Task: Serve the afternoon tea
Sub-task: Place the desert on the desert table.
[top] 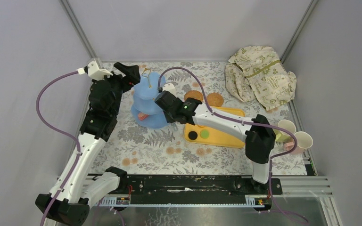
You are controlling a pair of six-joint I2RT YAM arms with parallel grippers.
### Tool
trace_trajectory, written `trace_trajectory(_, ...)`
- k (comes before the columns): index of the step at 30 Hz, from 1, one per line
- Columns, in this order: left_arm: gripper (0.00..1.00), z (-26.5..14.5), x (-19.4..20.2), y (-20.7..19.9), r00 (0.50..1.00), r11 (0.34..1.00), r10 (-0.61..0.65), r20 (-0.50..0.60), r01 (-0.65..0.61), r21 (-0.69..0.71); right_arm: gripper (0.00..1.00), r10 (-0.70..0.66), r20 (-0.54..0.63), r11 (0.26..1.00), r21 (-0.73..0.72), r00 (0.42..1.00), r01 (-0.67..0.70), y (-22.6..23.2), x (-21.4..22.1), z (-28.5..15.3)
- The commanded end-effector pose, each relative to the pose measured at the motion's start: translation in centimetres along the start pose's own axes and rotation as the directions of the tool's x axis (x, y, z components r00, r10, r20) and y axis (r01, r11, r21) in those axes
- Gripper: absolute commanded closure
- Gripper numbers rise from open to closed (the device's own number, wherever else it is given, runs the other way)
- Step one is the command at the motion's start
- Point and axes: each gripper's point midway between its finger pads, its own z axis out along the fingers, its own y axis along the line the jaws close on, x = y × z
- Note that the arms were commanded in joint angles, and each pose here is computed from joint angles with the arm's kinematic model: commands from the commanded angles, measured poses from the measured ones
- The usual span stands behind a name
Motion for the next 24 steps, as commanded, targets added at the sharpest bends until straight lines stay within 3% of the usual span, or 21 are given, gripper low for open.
trace_trajectory(1,0.04,-0.5,-2.2,-0.2,0.998,1.000,-0.019,0.060,0.019,-0.006,1.00,-0.019,0.030,0.999,-0.042,0.999,0.021,2.1,-1.9,-0.7)
trace_trajectory(24,0.03,-0.5,-1.3,1.0,0.998,0.999,-0.024,0.053,0.026,-0.036,0.96,-0.042,-0.017,0.998,-0.044,0.999,0.041,4.6,-2.0,2.7)
